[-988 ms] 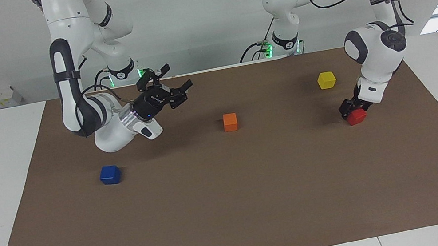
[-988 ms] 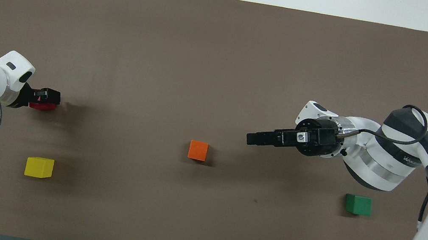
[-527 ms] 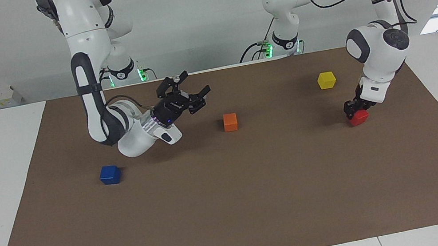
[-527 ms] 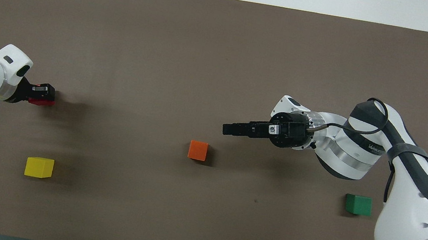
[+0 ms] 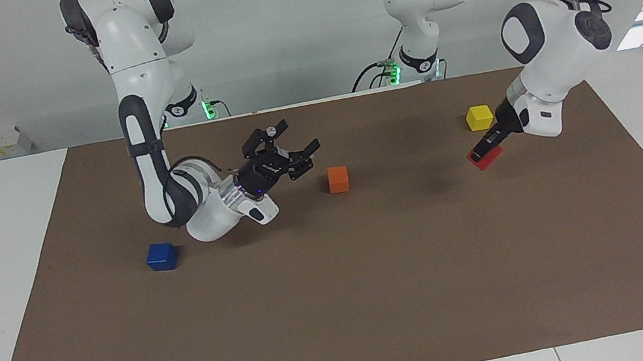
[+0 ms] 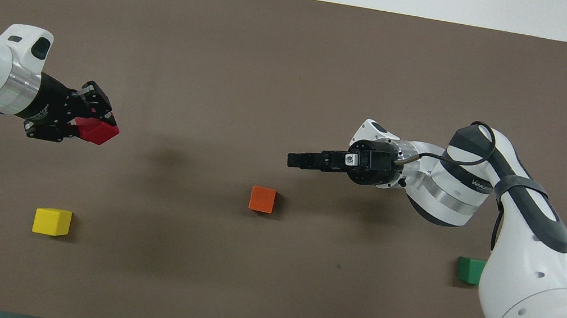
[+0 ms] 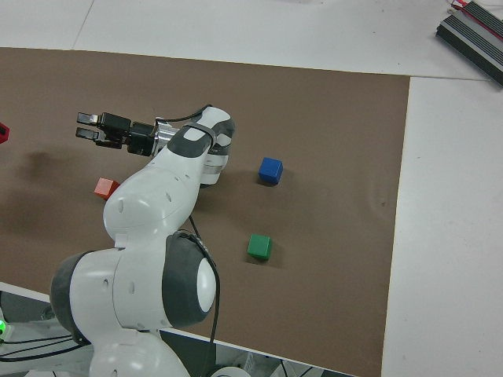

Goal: Transfer red block to right arm and stack on blue block
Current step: 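Carry the red cube toward the right gripper with the left gripper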

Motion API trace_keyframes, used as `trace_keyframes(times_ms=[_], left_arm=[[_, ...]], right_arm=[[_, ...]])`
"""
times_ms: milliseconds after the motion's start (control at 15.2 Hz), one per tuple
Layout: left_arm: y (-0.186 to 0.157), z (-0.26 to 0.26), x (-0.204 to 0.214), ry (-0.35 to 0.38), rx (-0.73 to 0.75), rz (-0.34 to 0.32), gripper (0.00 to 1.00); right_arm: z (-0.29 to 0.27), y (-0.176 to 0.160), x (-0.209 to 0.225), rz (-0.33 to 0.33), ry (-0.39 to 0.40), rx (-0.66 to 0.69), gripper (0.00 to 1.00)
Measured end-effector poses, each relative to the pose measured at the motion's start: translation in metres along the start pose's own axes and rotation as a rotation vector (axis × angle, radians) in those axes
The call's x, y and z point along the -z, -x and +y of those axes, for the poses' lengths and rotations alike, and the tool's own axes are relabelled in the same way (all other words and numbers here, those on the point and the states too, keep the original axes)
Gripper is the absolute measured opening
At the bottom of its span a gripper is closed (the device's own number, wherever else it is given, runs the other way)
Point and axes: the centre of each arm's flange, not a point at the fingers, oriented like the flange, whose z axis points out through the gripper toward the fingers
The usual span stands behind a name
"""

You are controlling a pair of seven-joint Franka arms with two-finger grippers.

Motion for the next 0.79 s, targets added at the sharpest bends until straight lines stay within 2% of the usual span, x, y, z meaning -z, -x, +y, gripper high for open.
trace_keyframes(times_ms=[198,329,593,791], left_arm=[[0.071,0.032,0.04,0.091,0.204,-0.082,0.54],[0.107,0.047,0.052,0.151,0.318,-0.173,0.54],[0.139,0.07,0.055,0.224,0.527,-0.368,0.54],[0.155,0.088,0.046,0.27,0.61,-0.383,0.54]], right_arm=[[0.002,0.0,0.0,0.003,0.006,0.007,1.0],[0.007,0.002,-0.005,-0.002,0.01,0.014,1.0],[0.021,0.006,-0.018,-0.001,0.018,0.002,1.0],[0.028,0.008,-0.017,0.019,0.01,-0.049,1.0]])
